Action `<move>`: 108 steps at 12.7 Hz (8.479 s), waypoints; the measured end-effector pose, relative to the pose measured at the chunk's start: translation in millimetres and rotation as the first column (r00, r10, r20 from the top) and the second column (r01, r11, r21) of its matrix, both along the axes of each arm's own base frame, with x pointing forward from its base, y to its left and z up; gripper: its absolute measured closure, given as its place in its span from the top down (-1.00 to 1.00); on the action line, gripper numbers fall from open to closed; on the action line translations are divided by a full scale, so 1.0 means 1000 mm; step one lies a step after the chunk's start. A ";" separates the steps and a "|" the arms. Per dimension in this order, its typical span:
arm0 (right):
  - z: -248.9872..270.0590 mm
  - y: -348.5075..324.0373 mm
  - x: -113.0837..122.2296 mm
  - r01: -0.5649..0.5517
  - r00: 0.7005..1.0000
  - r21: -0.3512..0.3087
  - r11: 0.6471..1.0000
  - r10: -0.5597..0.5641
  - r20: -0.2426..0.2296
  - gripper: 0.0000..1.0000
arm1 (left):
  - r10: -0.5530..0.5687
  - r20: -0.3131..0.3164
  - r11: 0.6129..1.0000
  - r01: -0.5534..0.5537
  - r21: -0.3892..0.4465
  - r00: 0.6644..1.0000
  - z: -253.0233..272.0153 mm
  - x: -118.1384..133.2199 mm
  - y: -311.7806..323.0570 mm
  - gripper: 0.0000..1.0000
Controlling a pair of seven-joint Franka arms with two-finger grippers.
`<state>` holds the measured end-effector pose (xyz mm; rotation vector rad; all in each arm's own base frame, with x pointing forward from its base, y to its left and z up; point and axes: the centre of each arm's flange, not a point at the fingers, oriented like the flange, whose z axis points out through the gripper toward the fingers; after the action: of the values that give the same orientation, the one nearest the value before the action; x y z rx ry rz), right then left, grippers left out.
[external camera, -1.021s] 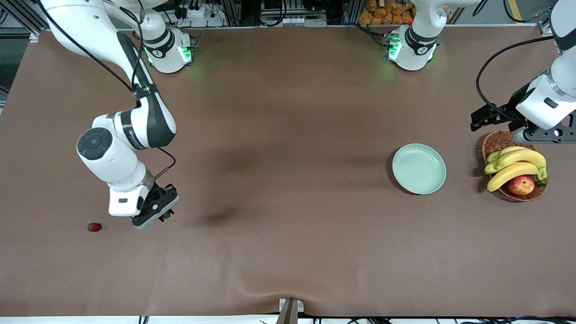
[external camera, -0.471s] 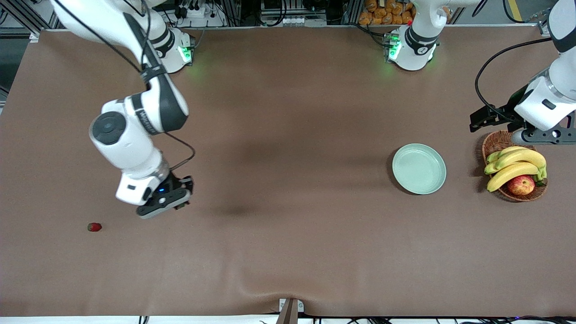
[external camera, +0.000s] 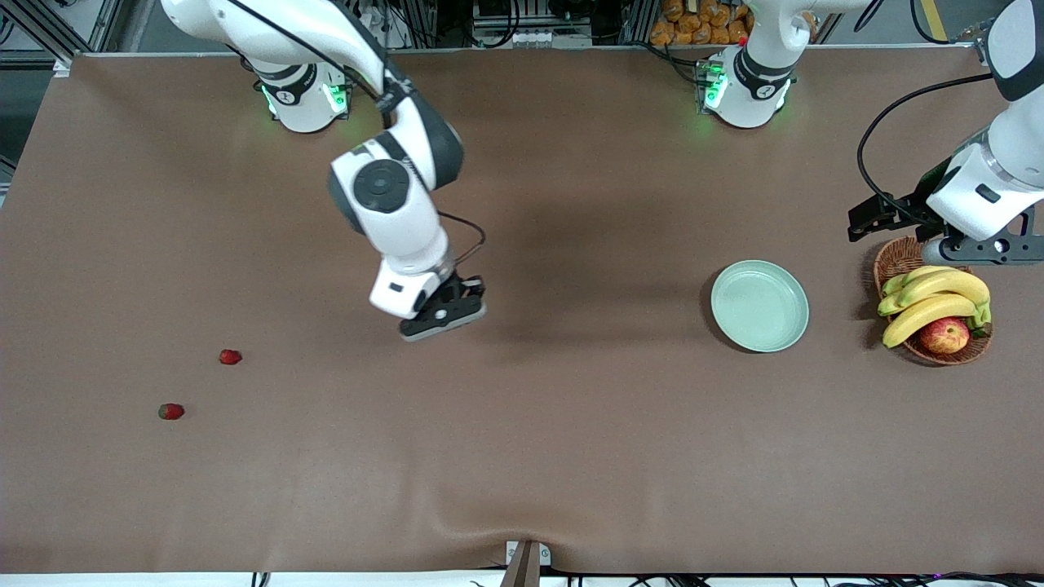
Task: Collect all strawberries into plate
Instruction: 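Carry the strawberry with the right gripper to mid-table and release, then reach the left gripper to the strawberry while the right gripper returns, then grasp the strawberry with the left gripper while the right gripper descends, then place the strawberry on the plate while the right gripper grasps another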
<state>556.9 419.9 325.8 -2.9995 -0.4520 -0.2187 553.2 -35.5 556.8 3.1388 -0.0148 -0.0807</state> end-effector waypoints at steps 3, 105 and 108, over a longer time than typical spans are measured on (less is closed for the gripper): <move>-0.047 0.057 -0.031 0.037 0.997 0.022 0.999 -0.035 -0.071 -0.36 | 0.000 -0.001 1.000 0.000 0.000 1.000 -0.003 0.000 0.000 1.00; -0.120 -0.463 0.089 -0.646 0.763 -0.199 0.737 0.621 -0.178 -0.37 | 0.327 -0.015 0.943 -0.326 0.071 0.945 -0.197 0.065 -0.091 1.00; -0.083 -0.404 0.109 -0.622 0.783 -0.208 0.755 0.602 -0.158 -0.37 | 0.325 -0.032 0.945 -0.324 0.032 0.945 -0.186 0.063 -0.120 1.00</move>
<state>666.4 15.9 242.7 -2.8586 -1.5158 0.0248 616.1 -155.4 370.5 3.1136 0.5062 -0.1380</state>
